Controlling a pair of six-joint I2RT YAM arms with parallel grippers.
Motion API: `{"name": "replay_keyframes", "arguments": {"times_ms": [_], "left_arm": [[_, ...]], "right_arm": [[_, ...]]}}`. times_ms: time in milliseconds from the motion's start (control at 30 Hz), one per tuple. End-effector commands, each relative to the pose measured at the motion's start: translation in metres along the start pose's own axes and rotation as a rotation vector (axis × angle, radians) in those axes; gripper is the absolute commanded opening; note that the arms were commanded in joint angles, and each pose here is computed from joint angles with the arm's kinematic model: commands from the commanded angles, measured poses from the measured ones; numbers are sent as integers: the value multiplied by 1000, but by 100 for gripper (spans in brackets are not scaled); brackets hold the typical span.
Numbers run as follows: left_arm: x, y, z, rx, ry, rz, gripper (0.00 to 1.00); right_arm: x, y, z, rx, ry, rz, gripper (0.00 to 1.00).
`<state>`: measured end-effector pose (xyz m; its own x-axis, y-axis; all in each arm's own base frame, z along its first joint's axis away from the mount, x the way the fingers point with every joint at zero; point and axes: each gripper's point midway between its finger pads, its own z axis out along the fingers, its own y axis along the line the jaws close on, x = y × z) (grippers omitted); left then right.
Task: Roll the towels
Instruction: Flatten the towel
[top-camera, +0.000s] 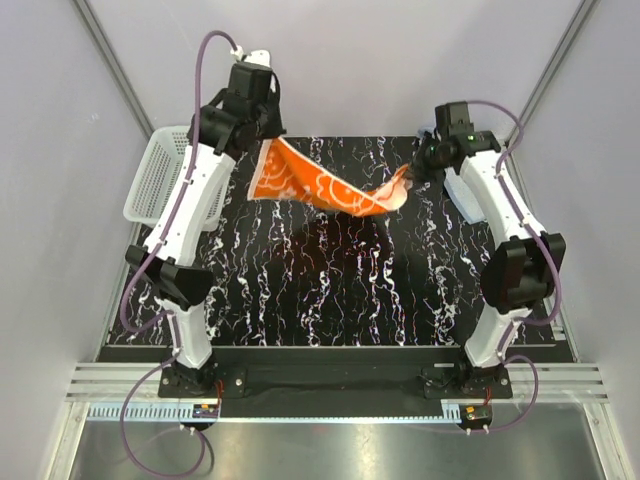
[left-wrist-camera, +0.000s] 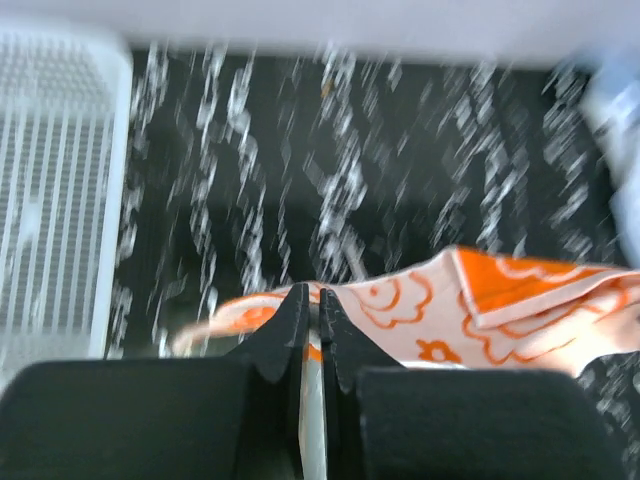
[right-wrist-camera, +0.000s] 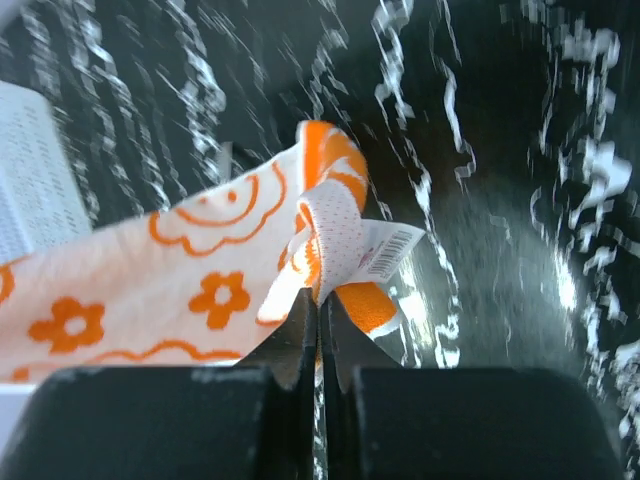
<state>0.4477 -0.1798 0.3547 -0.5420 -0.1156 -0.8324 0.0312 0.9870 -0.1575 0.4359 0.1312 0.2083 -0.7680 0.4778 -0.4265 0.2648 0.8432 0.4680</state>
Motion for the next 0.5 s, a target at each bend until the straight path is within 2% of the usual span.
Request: {"name": "replay_keyframes", "arguments": {"times_ms": [0, 33, 67, 100, 133, 167, 200, 233, 267, 300, 333, 400, 467], "left_arm": [[-42, -8, -36, 95, -108, 37, 0], [-19, -2, -24, 76, -54, 56, 0], [-13, 1, -25, 78, -61, 56, 0], [-28, 3, -50, 111, -162, 29, 0], [-16, 7, -49, 121, -159, 21, 0], [36, 19, -25, 93, -52, 35, 0], [34, 22, -40, 113, -106, -11, 0], [49, 31, -36, 100, -83, -32, 0], [99, 44, -18, 65, 18, -30, 0], [109, 48, -18, 57, 21, -68, 0], [130, 59, -11, 25, 63, -82, 0], [182, 76, 2, -42, 199, -101, 0], [209, 89, 7, -97, 277, -141, 0]], "right_arm": [[-34, 25, -52, -72, -88, -108, 0], [-39, 26, -56, -76, -126, -120, 0], [-41, 24, -72, -84, -173, -124, 0], [-26, 4, -58, -31, -142, -117, 0], [-23, -2, -53, -36, -151, -112, 0], [-12, -12, -51, -27, -140, -98, 0], [16, -43, -26, 28, -50, -41, 0], [27, -55, -15, 33, -19, -14, 0], [43, -68, 0, 48, 34, 16, 0], [75, -90, 17, 68, 129, 76, 0], [82, -93, 29, 46, 139, 93, 0], [115, -106, 52, 37, 260, 155, 0], [130, -117, 70, 54, 320, 186, 1]]}}
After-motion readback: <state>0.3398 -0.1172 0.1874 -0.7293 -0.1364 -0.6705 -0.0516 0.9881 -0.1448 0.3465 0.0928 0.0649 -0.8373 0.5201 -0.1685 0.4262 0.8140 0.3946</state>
